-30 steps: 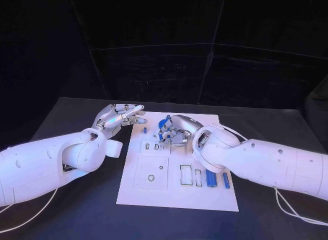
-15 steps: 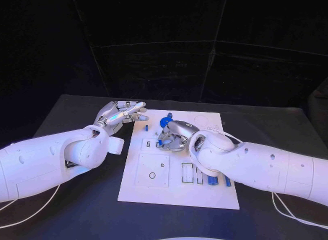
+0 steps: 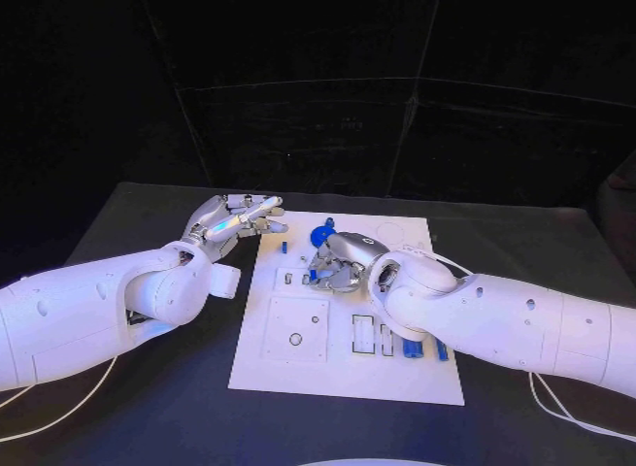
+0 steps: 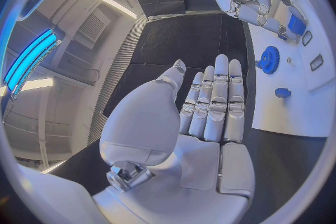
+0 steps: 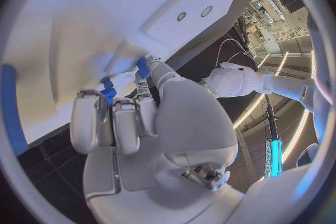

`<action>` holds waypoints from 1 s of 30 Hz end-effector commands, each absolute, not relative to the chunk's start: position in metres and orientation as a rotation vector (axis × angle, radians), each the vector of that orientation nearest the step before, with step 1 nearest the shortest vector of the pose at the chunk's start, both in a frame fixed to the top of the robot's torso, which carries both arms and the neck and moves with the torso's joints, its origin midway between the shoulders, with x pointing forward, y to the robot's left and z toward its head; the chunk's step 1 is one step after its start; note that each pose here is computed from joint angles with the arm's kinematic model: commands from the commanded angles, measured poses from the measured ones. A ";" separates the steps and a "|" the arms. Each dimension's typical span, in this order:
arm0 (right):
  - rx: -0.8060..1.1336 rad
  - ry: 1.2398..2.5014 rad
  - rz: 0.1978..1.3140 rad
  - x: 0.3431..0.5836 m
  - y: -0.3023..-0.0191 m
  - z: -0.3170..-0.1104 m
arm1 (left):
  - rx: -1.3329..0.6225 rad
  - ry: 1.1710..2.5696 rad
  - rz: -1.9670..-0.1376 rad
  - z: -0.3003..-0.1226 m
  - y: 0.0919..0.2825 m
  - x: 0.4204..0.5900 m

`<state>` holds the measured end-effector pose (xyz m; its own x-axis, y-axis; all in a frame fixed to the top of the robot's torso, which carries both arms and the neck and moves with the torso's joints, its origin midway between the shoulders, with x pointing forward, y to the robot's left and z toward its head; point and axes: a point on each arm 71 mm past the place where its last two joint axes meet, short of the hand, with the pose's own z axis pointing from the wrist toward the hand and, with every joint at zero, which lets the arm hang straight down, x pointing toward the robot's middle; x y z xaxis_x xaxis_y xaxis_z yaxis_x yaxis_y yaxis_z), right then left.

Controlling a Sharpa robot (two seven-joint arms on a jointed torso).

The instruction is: Assemble the parts on the task board

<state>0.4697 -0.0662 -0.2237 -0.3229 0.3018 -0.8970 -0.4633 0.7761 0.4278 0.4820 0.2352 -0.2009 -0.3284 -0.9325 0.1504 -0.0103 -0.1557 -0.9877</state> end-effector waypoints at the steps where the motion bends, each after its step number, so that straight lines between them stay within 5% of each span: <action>1: -0.149 1.778 0.741 0.469 -0.068 -0.229 | -1.128 1.354 -1.600 -0.199 0.234 0.482; 30: -0.176 1.808 0.707 0.469 -0.067 -0.232 | -1.131 1.361 -1.600 -0.200 0.234 0.484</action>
<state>0.4702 -0.0648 -0.2253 -0.3363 0.2591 -0.9054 -0.4662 0.7895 0.3991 0.4840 0.2358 -0.2017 -0.3269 -0.9330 0.1501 -0.0118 -0.1548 -0.9879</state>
